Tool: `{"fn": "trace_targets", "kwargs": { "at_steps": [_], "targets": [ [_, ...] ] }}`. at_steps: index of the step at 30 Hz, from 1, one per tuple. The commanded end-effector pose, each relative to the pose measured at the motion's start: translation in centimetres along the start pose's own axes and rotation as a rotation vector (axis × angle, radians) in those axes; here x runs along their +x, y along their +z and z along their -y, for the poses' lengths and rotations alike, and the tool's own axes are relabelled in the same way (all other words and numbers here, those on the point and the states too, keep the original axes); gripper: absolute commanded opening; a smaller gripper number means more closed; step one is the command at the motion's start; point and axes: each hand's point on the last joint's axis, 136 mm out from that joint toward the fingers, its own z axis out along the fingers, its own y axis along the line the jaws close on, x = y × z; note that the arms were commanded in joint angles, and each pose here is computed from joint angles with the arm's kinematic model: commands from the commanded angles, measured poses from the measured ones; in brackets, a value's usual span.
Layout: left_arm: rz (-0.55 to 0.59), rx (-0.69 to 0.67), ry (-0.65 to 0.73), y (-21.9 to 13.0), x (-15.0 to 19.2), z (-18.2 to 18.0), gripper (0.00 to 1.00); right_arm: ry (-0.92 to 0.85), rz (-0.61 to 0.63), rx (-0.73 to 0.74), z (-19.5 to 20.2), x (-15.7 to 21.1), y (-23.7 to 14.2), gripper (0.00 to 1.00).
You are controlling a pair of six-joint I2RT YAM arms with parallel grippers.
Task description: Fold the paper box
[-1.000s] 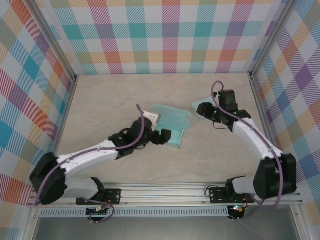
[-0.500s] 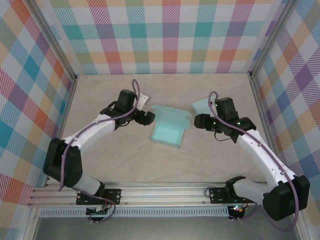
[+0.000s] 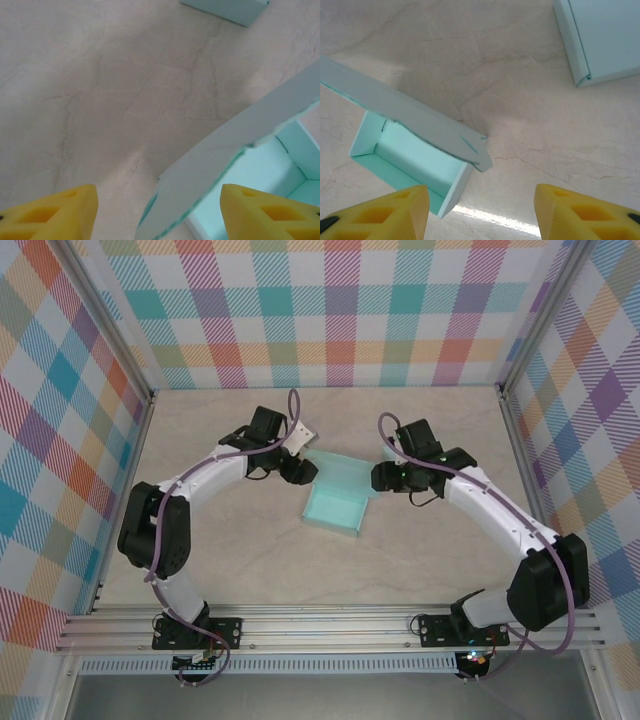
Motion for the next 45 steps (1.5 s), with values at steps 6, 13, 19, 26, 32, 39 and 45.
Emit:
{"fn": "trace_targets", "kwargs": {
  "at_steps": [6, 13, 19, 26, 32, 39, 45],
  "targets": [
    [-0.034, 0.010, -0.015, 0.2, 0.6, -0.4, 0.54, -0.069, -0.042, 0.009, -1.4, -0.6, 2.2, 0.52],
    [-0.051, 0.035, -0.040, 0.6, 1.3, 0.0, 0.38, -0.073, -0.070, 0.011, -2.4, -0.4, 3.9, 0.36],
    [-0.011, 0.015, -0.078, 0.3, 0.4, 0.3, 0.20, -0.071, -0.060, 0.032, -2.7, -0.7, 4.2, 0.15],
    [0.090, -0.146, -0.187, 0.0, -1.6, 0.2, 0.09, -0.016, 0.004, 0.089, -2.1, -2.2, 4.3, 0.07],
    [0.235, -0.246, -0.364, -0.3, -3.8, 0.5, 0.11, 0.038, 0.110, 0.098, -2.3, -4.8, 4.3, 0.02],
    [0.337, -0.316, -0.459, -0.5, -6.3, -0.2, 0.12, -0.011, 0.240, 0.117, -2.9, -8.9, 4.8, 0.00],
    [0.357, -0.368, -0.595, 1.3, -5.3, -1.6, 0.14, -0.008, 0.241, 0.115, -3.4, -10.0, 7.3, 0.00]
  ]
}}
